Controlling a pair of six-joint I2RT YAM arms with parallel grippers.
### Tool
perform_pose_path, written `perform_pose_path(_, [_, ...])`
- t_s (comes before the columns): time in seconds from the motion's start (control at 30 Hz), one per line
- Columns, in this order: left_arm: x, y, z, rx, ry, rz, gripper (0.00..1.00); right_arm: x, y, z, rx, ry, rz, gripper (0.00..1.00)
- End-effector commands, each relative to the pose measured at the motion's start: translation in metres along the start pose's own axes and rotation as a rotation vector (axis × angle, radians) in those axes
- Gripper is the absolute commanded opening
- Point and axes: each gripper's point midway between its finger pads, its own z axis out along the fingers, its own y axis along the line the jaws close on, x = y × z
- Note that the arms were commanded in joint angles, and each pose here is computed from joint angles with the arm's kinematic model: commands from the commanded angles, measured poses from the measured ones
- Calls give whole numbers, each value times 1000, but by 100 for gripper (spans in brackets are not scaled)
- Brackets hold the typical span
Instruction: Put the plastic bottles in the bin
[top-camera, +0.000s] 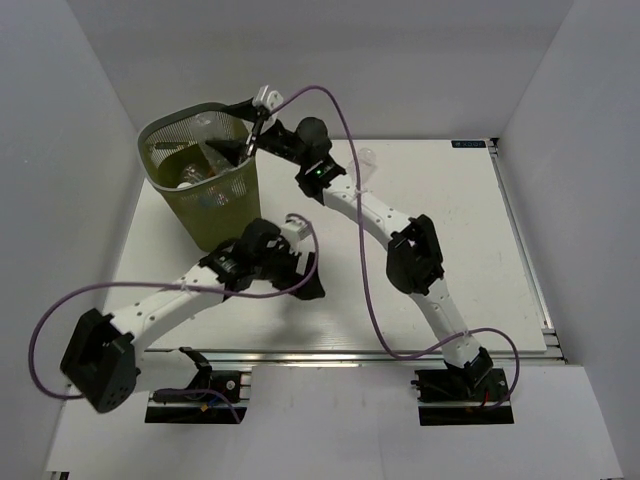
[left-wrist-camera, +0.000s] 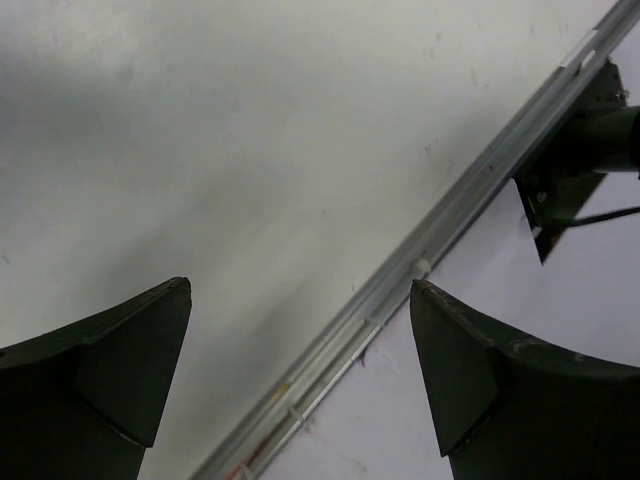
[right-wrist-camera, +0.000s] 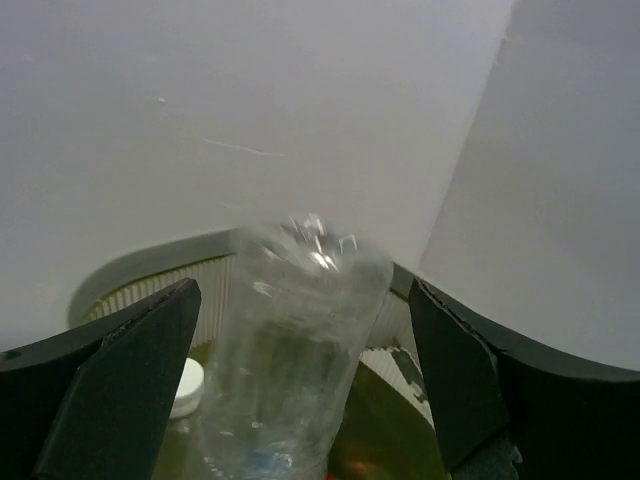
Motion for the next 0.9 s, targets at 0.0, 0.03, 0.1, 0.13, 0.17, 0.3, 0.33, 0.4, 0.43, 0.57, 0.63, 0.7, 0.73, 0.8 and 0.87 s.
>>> perform_pose_path(0.0, [-66,-8,15,-41,-115,177,100,-121,-39,-12,109,-107,-121,90])
perform_pose_path(0.03, [-72,-8,21,-59,-112,201,100,-127,-50,-22,146,-58,-107,90])
perform_pose_path(0.1, [-103,-5,29,-116,-168,259,100,-158,-78,-43,252,-44,-128,74])
perform_pose_path(0.13, [-107,12,43,-183,-156,256,100,-165,-88,-63,300,33,-101,59])
perform_pose_path(0.17, [-124,11,46,-199,-185,261,100,-170,-118,-86,427,58,-108,15])
perform_pose_path(0.3, [-157,33,77,-305,-197,287,100,-165,-178,-189,728,284,-65,0])
perform_pose_path(0.33, [-166,42,81,-356,-207,297,100,-171,-212,-235,835,327,-81,0])
perform_pose_path(0.4, [-187,50,95,-397,-234,331,100,-143,-220,-290,944,501,22,0])
perform_pose_path(0.43, [-197,58,98,-448,-250,350,100,-149,-244,-344,1056,542,37,3])
perform_pose_path(0.57, [-249,72,119,-564,-324,378,100,-87,-201,-457,1067,829,328,69])
perform_pose_path(0.63, [-268,81,137,-599,-356,397,100,-116,-170,-480,1026,858,278,90])
perform_pose_path(0.7, [-281,91,148,-620,-379,387,100,-85,-123,-506,961,903,311,90])
perform_pose_path(0.73, [-301,84,149,-612,-415,388,100,-60,-100,-521,941,938,360,90])
perform_pose_path(0.8, [-308,100,172,-634,-390,380,100,-72,-65,-522,913,912,313,90])
perform_pose_path(0.87, [-308,112,187,-667,-367,385,100,-87,-46,-520,910,895,295,90])
